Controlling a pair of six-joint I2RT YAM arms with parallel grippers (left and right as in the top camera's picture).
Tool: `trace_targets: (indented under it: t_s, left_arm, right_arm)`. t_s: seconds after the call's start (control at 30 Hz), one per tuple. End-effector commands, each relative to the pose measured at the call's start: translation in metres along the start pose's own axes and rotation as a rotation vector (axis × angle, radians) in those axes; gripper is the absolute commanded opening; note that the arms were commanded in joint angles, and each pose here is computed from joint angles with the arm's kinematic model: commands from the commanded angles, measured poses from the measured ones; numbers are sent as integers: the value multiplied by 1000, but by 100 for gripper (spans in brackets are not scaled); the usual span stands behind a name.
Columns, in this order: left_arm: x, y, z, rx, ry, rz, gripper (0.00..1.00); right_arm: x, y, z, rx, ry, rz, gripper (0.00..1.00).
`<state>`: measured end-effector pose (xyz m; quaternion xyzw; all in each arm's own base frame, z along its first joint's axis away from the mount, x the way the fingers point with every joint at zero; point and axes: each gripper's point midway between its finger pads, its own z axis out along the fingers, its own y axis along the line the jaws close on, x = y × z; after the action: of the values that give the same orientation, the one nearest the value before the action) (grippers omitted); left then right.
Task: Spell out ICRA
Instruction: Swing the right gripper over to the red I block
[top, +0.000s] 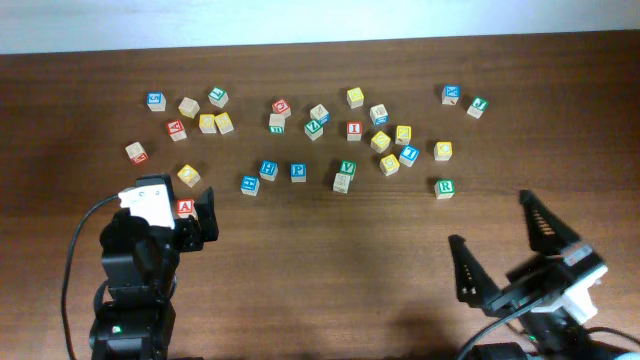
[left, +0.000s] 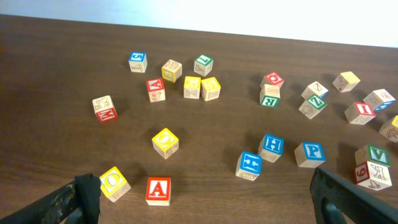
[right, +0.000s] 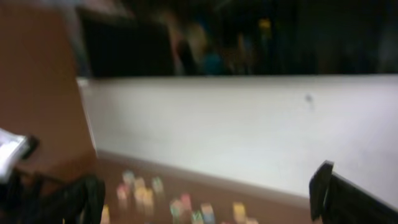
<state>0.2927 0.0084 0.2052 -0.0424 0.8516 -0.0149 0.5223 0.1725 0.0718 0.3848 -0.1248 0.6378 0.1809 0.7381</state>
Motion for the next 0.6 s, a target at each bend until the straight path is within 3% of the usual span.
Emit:
trace_targets:
  t_s: [0.0,0.07,0.17,0.2,0.27,0.57]
  left_arm:
    - [-10,3,-4,-14,-26,10,99]
    - [-10,3,-4,-14,-26,10,99]
    - [-10,3,-4,-14,-26,10,99]
    - [-10,3,-4,-13,-26,10,99]
    - [-10,3,-4,-14,-26,10,99]
    - [-10,3,-4,-14,-26,10,99]
  right_arm:
    - [-18,-22,7,121,145,-102,98]
    - [-8,-23,18,102,284,-46,98]
    - [5,24,32,-222,380,64,98]
    - [5,52,30,-414,391,121,98]
    - [6,68,29,-542,407,173,98]
    - [56,34,87,-434,619,499,98]
